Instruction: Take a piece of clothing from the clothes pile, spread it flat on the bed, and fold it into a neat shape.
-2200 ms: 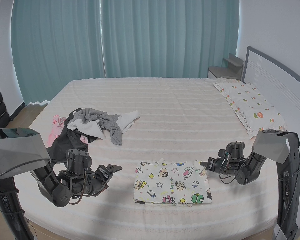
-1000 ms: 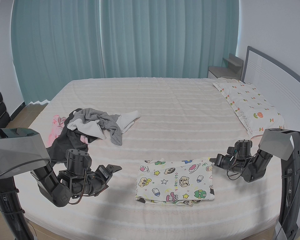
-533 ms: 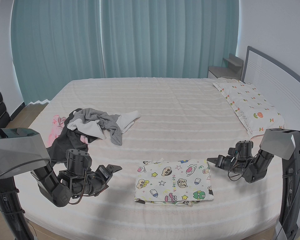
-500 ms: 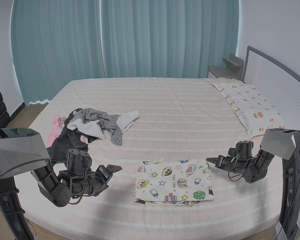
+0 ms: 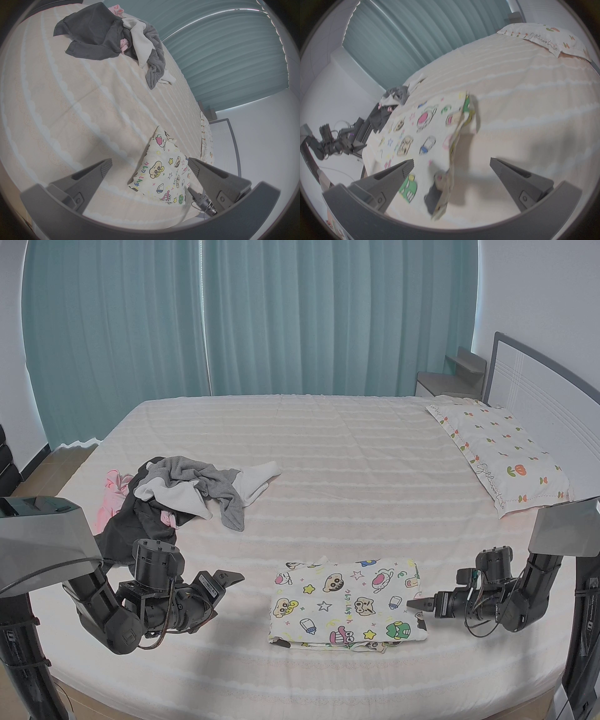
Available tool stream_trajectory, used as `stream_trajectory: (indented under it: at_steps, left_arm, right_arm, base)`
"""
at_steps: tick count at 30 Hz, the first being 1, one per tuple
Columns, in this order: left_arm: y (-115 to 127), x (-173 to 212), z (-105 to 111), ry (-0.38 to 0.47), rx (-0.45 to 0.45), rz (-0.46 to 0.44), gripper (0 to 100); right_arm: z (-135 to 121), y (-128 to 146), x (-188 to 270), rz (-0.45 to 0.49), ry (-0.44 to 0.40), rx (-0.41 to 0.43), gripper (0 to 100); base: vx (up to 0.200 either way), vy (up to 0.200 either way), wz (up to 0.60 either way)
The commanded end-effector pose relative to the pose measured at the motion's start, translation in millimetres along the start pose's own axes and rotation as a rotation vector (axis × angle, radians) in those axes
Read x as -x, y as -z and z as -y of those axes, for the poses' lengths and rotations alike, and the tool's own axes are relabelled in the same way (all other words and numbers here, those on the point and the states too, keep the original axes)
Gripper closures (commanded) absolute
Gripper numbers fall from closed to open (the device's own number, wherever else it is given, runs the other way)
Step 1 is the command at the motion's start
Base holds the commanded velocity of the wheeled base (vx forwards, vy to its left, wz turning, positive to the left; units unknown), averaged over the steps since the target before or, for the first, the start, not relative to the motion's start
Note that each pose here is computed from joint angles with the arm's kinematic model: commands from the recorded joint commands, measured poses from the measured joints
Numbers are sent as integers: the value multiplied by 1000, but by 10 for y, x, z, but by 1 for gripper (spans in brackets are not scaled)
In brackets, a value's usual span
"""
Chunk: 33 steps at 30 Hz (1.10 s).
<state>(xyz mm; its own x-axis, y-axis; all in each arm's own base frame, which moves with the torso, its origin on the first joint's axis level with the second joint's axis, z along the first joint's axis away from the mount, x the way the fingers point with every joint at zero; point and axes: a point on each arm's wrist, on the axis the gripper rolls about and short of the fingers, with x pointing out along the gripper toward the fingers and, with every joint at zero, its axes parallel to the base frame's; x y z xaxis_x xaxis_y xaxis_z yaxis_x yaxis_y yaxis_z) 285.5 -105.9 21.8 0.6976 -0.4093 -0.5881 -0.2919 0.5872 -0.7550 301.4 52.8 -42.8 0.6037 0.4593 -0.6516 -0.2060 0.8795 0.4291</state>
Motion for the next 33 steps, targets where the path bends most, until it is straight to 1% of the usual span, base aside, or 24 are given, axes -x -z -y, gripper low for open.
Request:
stream_trajectory:
  at_steps: [1,4,15,16,24,33]
  left_arm:
    - [4,-2,-1,0,0,-2,0]
    - [3,-2,-1,-1,0,-1,0]
    - [4,-2,-1,0,0,-2,0]
    - [4,-2,-1,0,0,-2,0]
    - [4,-2,-1,0,0,-2,0]
    - [1,-4,2,1,0,0,0]
  right_arm:
    - [-113,162,72,-44,-21,43,0]
    - [-146,208,81,-36,-34,62,0]
    - [-147,222,95,-38,-32,62,0]
    - [-146,222,95,-38,-30,62,100]
    - [-148,213,105,-33,-30,64,100]
    - [-206,188,318,-22,-25,96,100]
  base:
    - [0,0,0]
    - [0,0,0]
    - [0,0,0]
    - [0,0,0]
    - [0,0,0]
    - [0,0,0]
